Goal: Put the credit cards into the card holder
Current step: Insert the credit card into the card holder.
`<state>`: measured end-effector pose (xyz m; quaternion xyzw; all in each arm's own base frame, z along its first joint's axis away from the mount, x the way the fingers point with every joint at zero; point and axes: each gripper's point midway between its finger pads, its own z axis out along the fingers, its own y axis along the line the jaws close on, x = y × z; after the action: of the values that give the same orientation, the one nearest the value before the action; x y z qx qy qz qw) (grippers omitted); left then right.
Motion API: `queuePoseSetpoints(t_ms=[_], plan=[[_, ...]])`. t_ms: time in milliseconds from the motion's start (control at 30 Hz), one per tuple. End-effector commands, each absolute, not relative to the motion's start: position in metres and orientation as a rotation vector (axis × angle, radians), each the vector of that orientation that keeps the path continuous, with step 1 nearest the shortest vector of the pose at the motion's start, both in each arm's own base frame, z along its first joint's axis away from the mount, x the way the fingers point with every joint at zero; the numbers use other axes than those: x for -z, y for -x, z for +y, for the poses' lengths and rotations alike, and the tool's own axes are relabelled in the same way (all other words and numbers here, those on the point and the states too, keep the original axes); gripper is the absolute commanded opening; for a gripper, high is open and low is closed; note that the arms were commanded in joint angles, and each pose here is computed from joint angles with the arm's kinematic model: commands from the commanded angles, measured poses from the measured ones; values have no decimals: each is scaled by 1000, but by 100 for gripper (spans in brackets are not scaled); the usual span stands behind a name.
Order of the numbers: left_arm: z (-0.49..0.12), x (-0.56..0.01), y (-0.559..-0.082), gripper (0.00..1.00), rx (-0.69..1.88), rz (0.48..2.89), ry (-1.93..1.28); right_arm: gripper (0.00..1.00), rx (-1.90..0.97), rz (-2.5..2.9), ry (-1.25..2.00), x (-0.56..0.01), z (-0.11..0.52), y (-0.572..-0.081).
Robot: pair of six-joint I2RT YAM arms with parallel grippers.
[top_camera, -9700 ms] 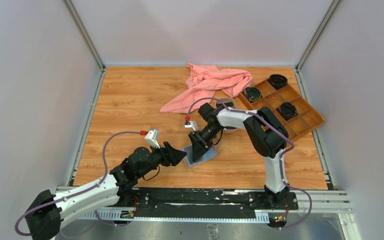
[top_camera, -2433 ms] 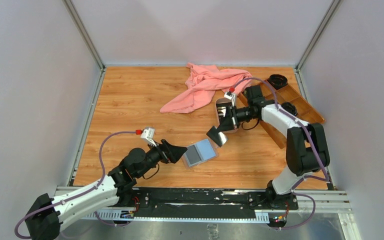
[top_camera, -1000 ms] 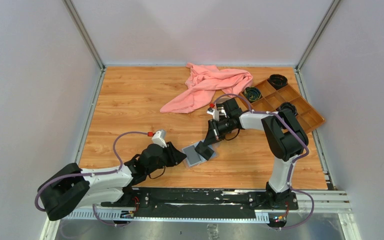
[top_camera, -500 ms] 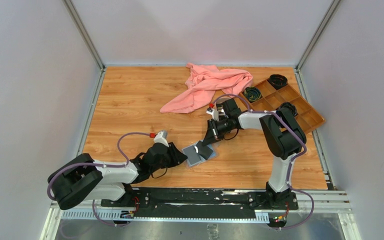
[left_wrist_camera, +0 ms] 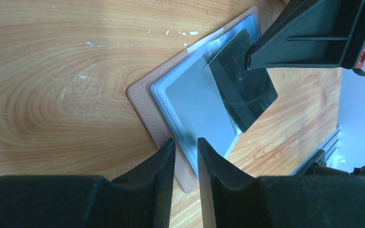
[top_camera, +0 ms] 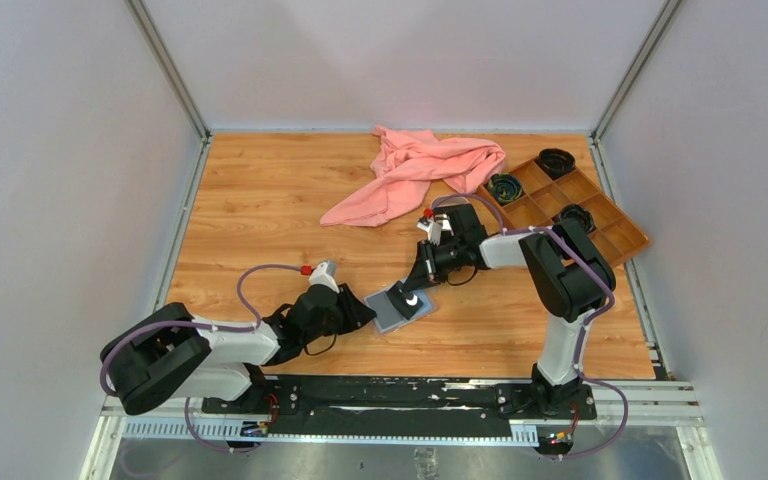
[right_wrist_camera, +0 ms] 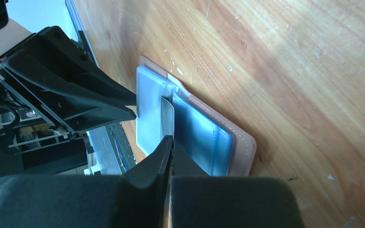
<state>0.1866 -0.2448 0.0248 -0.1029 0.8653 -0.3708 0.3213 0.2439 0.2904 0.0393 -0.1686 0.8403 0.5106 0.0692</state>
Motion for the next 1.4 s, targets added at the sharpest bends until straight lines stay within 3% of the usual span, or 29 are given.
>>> queuePoseSetpoints(t_ms=[0, 1367], plan=[[-243, -18, -185, 29, 949, 2308, 272, 0, -1479, 2518, 495, -33, 292, -243], [-244, -2, -181, 25, 915, 2372, 265, 0, -1425, 2394, 408, -31, 285, -241]])
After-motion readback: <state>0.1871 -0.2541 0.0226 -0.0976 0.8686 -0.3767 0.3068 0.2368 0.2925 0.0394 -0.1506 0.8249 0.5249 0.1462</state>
